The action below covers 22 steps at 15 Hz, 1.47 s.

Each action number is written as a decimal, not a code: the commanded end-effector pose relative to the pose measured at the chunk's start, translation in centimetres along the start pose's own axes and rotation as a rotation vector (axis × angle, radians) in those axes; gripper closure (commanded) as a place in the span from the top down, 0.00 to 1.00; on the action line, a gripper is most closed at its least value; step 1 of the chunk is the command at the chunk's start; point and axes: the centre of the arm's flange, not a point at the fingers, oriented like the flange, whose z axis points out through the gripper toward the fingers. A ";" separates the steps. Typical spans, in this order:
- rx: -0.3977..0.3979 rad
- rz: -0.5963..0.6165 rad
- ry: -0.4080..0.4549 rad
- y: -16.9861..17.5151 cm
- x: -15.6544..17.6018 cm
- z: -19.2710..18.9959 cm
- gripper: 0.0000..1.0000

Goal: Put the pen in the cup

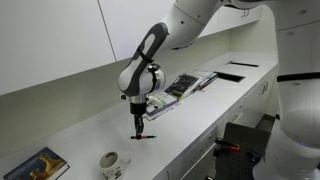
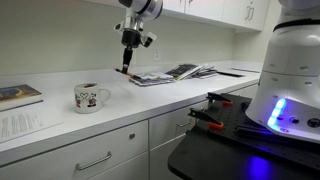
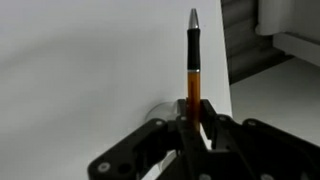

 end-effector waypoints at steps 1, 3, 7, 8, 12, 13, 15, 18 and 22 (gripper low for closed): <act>0.000 -0.001 0.000 0.0 0.0 0.0 0.05; 0.070 -0.006 0.125 0.5 0.5 0.8 0.05; 0.142 -0.006 0.362 1.3 2.6 1.4 0.05; 0.143 -0.018 0.422 1.5 3.1 1.4 0.05; 0.173 -0.025 0.643 1.8 5.3 1.4 0.05; 0.173 -0.023 0.683 1.6 6.0 1.9 0.05; 0.137 -0.025 0.718 1.3 7.0 3.5 0.05; 0.078 -0.057 0.737 0.7 8.1 5.9 0.05; 0.018 -0.083 0.735 0.8 8.2 8.1 0.05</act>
